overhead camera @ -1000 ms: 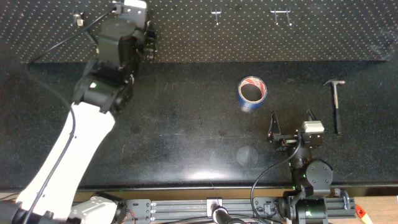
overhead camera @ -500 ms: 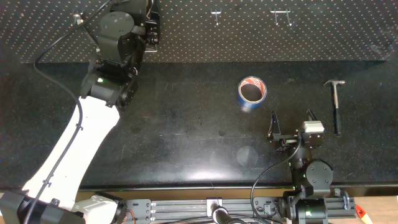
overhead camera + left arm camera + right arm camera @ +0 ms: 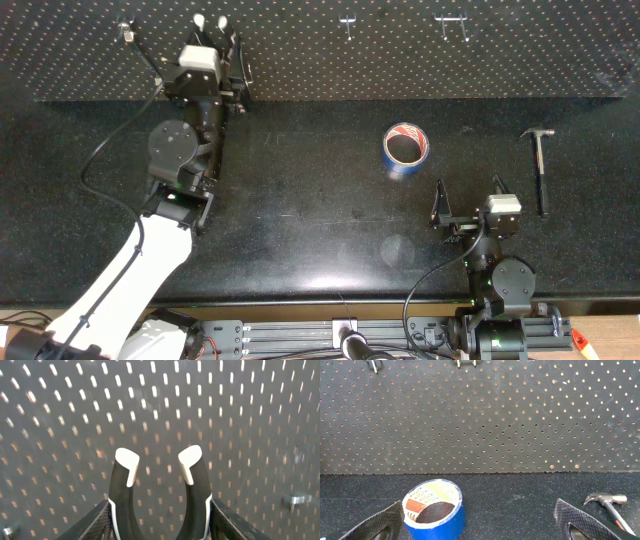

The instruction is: Place Tools Onto Pegboard

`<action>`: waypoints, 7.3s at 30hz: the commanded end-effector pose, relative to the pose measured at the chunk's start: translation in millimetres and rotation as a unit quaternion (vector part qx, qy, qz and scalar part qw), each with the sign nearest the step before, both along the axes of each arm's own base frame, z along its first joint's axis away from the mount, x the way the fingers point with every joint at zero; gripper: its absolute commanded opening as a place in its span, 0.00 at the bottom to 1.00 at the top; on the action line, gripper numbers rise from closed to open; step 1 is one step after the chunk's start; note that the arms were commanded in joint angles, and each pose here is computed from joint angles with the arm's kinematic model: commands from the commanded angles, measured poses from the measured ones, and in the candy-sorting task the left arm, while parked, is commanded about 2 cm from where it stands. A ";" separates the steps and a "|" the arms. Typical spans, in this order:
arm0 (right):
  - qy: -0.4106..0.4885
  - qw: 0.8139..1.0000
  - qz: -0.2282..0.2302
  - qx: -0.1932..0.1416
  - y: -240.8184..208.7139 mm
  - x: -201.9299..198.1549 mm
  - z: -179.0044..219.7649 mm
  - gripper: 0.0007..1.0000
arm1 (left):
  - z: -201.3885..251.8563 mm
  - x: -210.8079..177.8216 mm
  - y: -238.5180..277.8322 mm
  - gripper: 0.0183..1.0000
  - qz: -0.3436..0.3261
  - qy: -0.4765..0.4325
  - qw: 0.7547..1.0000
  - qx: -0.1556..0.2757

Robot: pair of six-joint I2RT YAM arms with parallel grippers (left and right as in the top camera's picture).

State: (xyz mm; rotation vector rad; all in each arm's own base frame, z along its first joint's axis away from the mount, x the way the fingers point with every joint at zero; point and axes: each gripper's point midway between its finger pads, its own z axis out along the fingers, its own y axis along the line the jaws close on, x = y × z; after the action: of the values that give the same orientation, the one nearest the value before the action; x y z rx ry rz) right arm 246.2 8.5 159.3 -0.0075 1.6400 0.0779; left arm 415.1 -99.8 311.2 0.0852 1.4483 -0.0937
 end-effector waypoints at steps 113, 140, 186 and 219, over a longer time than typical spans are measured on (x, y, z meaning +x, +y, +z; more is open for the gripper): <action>-0.002 1.000 -0.006 -0.006 -2.6 -0.1 -0.7 0.98 | 41.8 -43.0 35.4 1.00 0.054 -0.006 0.999 -0.006; -0.002 1.000 -0.006 -0.006 -2.7 -0.1 -0.7 0.98 | 54.3 -217.8 126.1 1.00 0.128 -0.189 0.974 0.006; -0.002 1.000 -0.006 -0.006 -2.5 -0.1 -0.7 0.98 | -156.0 -170.1 122.3 1.00 0.100 0.100 0.990 0.014; -0.007 0.996 -0.077 -0.045 -29.2 -0.9 9.6 0.98 | -156.0 -170.1 122.3 1.00 0.100 0.100 0.990 0.014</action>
State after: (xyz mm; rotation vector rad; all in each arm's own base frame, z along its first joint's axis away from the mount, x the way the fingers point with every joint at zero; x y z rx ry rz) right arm 246.2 -11.1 160.1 0.0358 1.6361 -0.0567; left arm 245.4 23.9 156.0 -0.0552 1.6491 0.0949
